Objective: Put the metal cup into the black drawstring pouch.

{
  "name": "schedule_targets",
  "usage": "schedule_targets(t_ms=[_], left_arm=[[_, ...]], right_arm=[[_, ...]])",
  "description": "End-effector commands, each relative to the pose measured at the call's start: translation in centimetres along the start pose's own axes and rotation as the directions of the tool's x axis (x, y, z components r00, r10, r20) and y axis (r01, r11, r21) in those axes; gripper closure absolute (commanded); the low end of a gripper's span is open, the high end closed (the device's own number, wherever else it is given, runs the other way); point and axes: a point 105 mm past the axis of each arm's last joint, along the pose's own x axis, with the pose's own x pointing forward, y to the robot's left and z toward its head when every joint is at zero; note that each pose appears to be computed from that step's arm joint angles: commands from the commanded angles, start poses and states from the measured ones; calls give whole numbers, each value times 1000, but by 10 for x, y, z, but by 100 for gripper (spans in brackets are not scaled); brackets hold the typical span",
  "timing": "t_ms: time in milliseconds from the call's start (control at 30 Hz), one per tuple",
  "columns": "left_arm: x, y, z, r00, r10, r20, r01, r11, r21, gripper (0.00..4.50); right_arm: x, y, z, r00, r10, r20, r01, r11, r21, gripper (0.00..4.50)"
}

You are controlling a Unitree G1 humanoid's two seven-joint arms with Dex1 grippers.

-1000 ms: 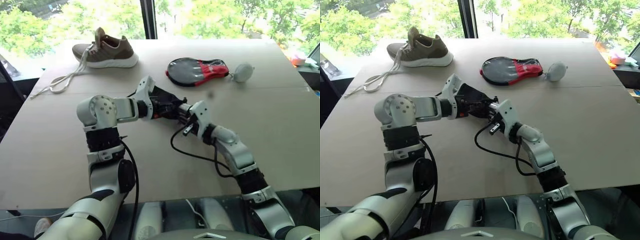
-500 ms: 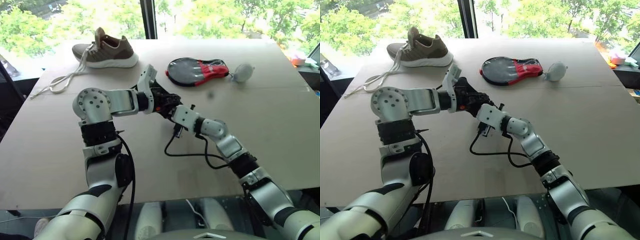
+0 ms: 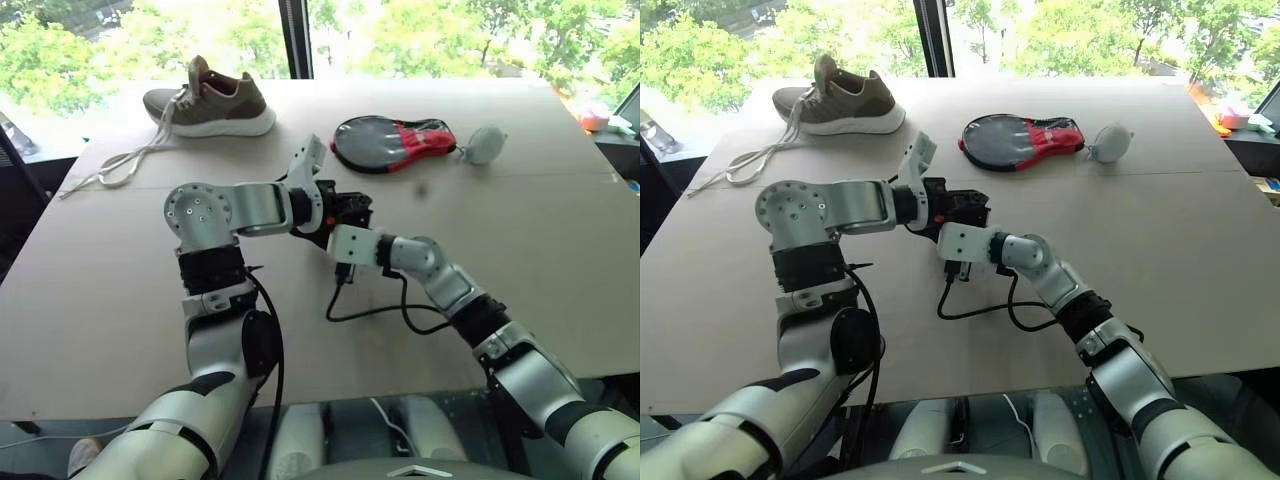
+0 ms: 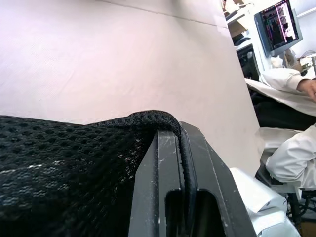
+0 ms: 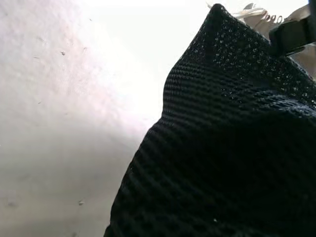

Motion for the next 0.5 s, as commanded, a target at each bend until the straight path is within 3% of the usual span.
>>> schedule_targets(t_ms=[33,100,167,333,367,467,500], left_arm=[[-5,0,-3,1000,-25,19,25,1000,-18,450],[-8,4,-5,999,-22,45,24,999,-41,450],[-9,8,-7,999,1,51,2,999,-46,450],[-21,30,-10,990,84,116,-82,996,-22,450],[-23,34,-12,988,107,107,-108,994,-2,450],[-33,50,-17,980,168,110,-175,983,61,450],[-35,54,-17,978,175,113,-184,980,72,450]], right_arm=[[4,-19,20,990,-104,97,88,984,156,444],[3,2,22,995,14,102,-14,1000,-1,444],[3,16,24,991,77,109,-71,996,-57,444],[-9,-3,12,999,12,43,-14,998,53,444],[-12,-4,11,999,22,39,-24,998,62,378],[-28,-10,5,1000,11,-23,-10,998,65,269],[-34,-9,4,999,29,-41,-25,996,90,212]])
